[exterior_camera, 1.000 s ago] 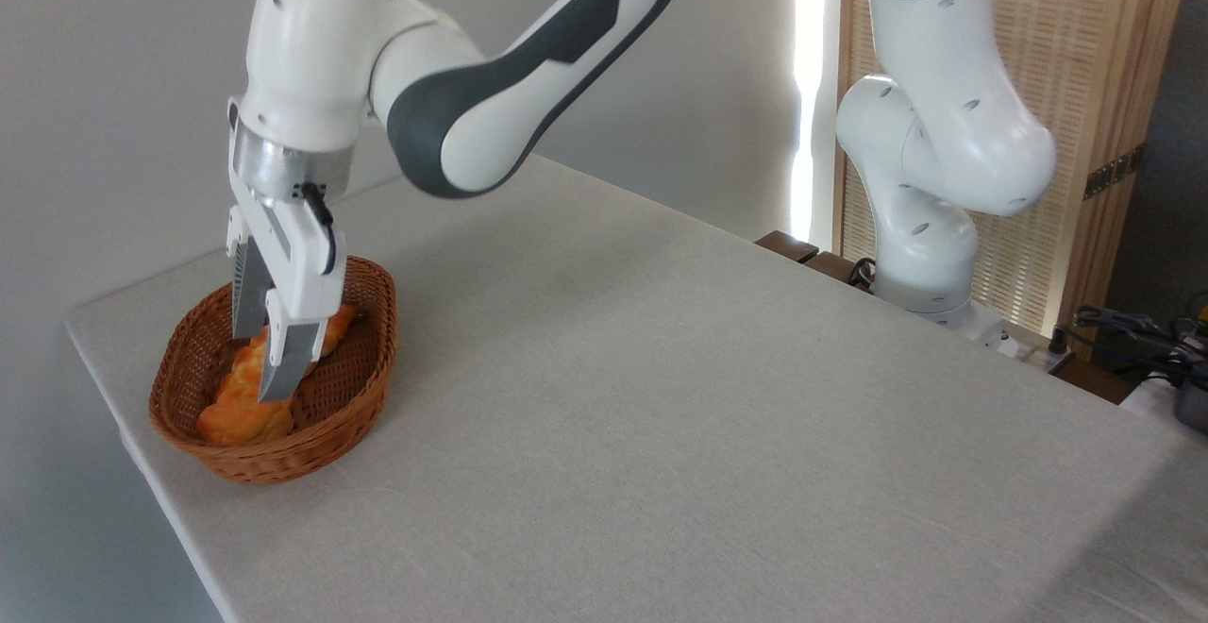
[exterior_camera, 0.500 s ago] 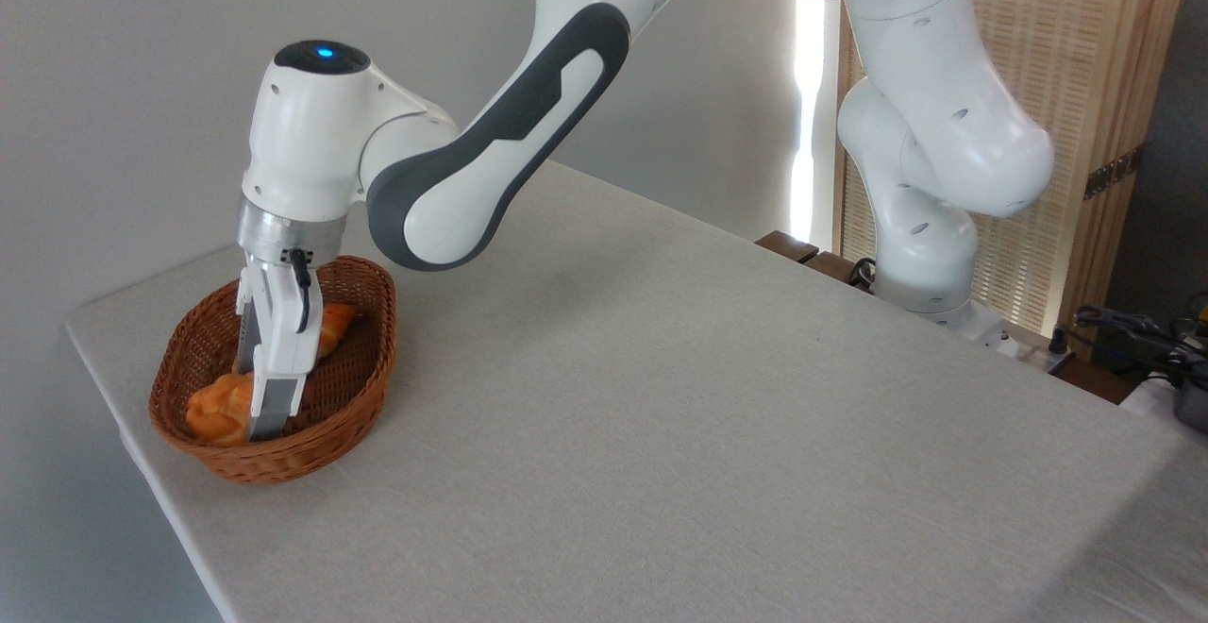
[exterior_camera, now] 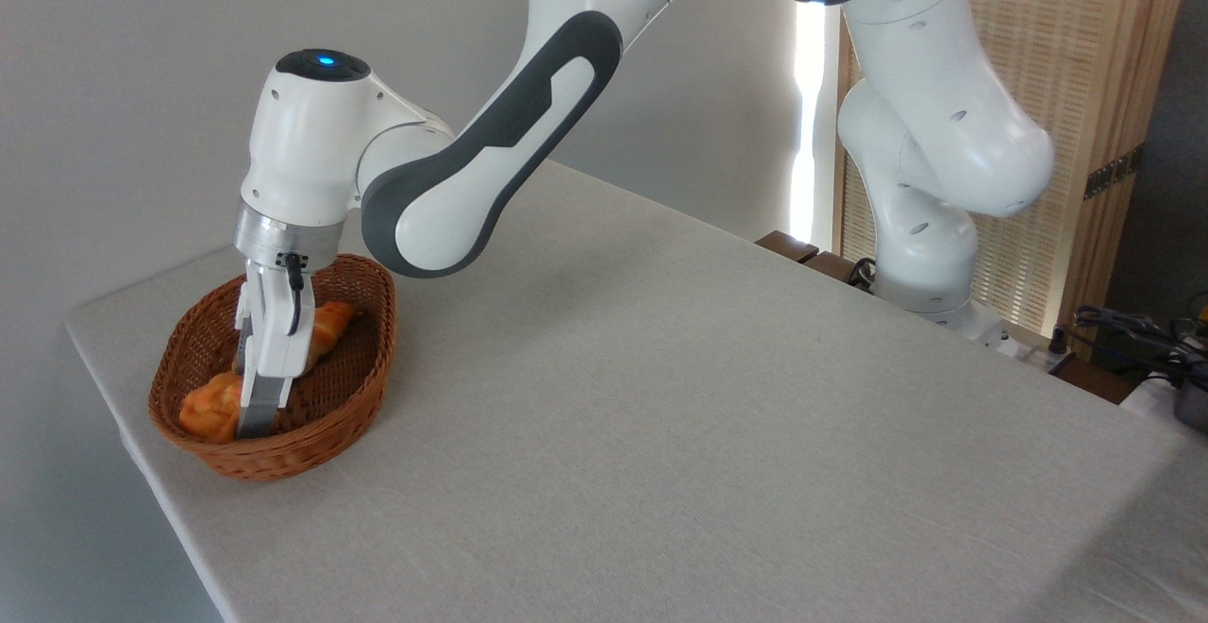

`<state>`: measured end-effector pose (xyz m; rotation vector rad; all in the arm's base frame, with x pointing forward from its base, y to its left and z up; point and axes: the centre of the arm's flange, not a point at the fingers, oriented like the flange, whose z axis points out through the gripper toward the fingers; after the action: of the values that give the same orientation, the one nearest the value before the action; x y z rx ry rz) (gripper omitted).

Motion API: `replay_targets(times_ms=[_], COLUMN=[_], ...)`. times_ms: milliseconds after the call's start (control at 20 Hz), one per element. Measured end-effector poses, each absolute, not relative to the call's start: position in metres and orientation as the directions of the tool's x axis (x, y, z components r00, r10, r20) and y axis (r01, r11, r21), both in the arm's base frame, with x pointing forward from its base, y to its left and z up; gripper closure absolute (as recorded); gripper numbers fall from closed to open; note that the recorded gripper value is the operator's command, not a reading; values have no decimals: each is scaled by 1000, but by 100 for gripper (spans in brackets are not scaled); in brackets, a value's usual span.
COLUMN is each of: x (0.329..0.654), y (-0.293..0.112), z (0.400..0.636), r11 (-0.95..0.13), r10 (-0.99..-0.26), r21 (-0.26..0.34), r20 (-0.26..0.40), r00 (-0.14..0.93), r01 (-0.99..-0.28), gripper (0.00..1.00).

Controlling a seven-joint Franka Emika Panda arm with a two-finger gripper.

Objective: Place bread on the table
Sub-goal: 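Close the gripper around the orange bun in the basket, then lift the orange bun out of the basket and carry it beside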

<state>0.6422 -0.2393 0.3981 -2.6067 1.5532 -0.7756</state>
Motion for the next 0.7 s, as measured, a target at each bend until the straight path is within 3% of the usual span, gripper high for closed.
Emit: replay_targets(times_ms=[250,400,550,700], x=[642,640,631,616], y=[-239,-242,-241,-222], z=[401,408,434,475], r11=[-514,-552,-576,-580], r10=[-824,-794,-770,-774], r21=[-253,-220,-130,-84], r20=[411,433,417,368], r00=[390,426,483,516], r01=[-820,-804,-807,-810], gripper=[67,66,60,58])
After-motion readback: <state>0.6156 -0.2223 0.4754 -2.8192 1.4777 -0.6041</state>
